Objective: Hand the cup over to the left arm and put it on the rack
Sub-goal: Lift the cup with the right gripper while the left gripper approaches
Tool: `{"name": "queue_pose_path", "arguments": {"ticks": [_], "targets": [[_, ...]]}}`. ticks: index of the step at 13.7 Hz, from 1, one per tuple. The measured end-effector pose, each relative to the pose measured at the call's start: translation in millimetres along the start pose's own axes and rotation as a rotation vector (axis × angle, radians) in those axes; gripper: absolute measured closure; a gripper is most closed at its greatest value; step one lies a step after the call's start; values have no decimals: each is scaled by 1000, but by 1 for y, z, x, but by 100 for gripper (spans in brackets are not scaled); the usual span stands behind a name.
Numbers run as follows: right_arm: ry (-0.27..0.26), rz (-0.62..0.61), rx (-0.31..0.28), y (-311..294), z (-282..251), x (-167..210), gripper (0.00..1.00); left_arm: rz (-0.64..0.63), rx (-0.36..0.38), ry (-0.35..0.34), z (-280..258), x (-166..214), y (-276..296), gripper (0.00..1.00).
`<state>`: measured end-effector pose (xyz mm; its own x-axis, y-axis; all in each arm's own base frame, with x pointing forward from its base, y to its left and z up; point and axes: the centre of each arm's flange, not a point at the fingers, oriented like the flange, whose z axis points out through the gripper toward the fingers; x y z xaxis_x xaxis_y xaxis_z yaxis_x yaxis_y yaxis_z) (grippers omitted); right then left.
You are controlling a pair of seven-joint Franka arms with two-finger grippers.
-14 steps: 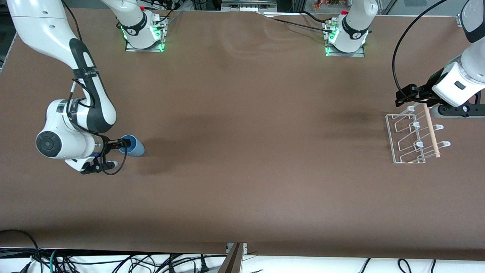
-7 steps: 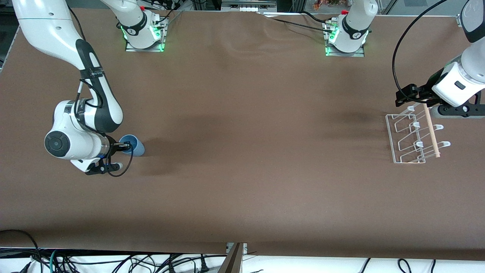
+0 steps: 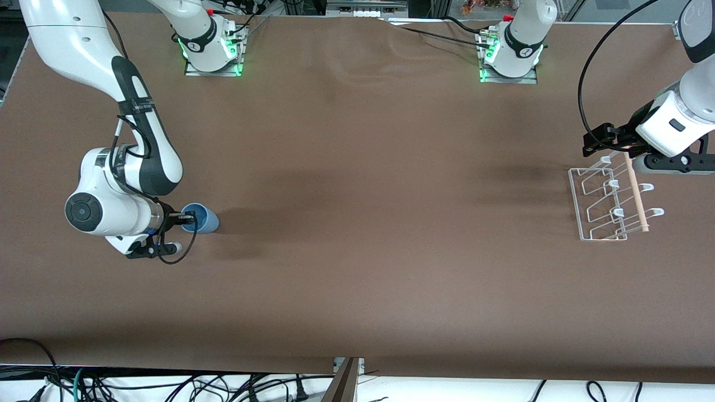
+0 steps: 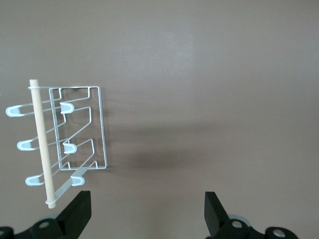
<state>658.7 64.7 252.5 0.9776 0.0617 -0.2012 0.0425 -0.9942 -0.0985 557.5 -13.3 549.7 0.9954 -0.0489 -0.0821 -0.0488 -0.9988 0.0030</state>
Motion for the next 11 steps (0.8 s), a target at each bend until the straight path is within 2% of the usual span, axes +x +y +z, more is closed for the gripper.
{"name": "queue_pose_path", "arguments": {"ticks": [3, 5, 9, 11], "targets": [[-21, 132, 118, -62, -19, 1, 95, 73, -1, -4, 0, 0, 3, 0], [-35, 214, 198, -109, -28, -2, 95, 111, -28, -18, 3, -1, 10, 0], [-104, 354, 419, -189, -48, -12, 95, 262, -136, -56, 23, 6, 25, 0], [-127, 393, 454, -233, -59, -21, 95, 410, -242, -75, 49, 17, 34, 0]]}}
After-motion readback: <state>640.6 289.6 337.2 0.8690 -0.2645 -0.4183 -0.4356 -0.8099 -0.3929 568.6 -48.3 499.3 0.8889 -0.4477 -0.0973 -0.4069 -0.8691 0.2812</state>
